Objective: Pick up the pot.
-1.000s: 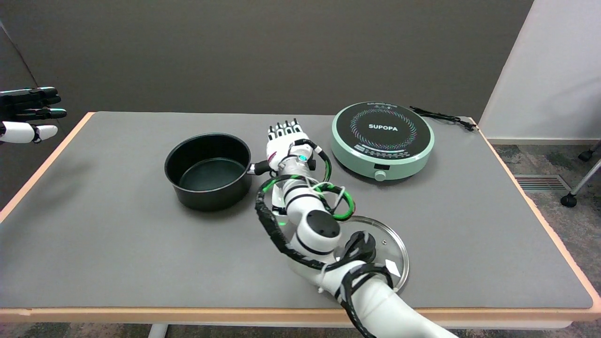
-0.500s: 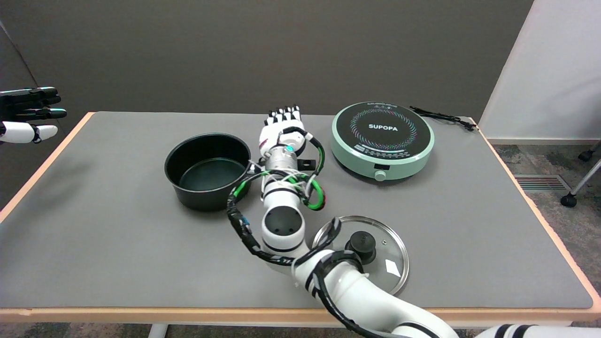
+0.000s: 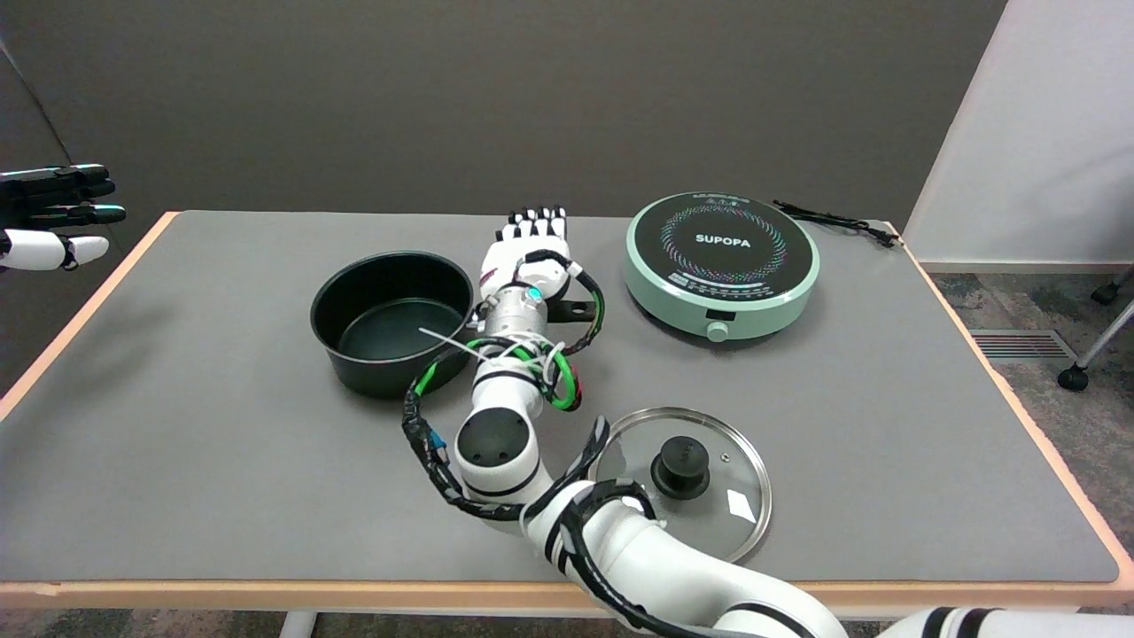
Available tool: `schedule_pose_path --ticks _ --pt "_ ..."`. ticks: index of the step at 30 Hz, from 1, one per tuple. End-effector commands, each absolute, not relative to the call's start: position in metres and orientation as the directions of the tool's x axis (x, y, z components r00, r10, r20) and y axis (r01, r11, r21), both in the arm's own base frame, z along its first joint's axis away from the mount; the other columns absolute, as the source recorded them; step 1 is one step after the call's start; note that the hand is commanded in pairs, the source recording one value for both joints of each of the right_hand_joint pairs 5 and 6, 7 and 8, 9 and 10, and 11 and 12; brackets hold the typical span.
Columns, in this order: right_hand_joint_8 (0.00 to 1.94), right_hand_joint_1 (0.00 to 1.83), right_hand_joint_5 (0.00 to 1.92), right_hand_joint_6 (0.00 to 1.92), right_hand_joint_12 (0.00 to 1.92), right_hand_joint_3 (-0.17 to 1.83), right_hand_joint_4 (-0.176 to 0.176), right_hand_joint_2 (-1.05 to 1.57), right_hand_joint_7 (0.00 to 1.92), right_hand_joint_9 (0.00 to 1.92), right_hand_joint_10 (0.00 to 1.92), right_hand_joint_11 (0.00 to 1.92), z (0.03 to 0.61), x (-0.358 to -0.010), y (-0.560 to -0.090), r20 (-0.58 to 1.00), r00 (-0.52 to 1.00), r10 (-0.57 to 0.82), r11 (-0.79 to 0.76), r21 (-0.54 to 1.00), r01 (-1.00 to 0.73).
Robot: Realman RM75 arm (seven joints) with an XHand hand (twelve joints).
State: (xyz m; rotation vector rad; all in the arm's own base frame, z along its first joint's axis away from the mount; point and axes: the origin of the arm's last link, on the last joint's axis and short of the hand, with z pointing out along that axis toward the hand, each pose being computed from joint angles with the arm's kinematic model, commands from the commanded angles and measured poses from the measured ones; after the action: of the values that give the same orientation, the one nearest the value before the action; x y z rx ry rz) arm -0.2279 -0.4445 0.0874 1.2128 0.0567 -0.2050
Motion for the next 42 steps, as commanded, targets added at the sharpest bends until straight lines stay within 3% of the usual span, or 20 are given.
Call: schedule_pose_path --ticks 1,19,38,42 --pt "0.04 1.26 0.04 0.04 0.04 0.92 -0.105 -0.59 0.04 0.04 0.04 0.04 0.081 -0.241 -0.438 -0.038 0.994 -0.105 0.388 0.919 0.076" --pt "0.04 1.25 0.04 0.04 0.04 0.92 -0.107 -0.55 0.04 0.04 0.04 0.04 0.097 -0.259 -0.451 0.086 0.980 -0.181 0.382 0.924 -0.011" --pt "0.04 1.27 0.04 0.04 0.04 0.89 -0.113 -0.54 0.04 0.04 0.04 0.04 0.095 -0.244 -0.468 0.014 0.981 -0.191 0.284 0.958 0.042" --pt "0.04 1.26 0.04 0.04 0.04 0.88 -0.101 -0.54 0.04 0.04 0.04 0.04 0.094 -0.248 -0.468 -0.006 0.973 -0.232 0.262 0.963 0.068"
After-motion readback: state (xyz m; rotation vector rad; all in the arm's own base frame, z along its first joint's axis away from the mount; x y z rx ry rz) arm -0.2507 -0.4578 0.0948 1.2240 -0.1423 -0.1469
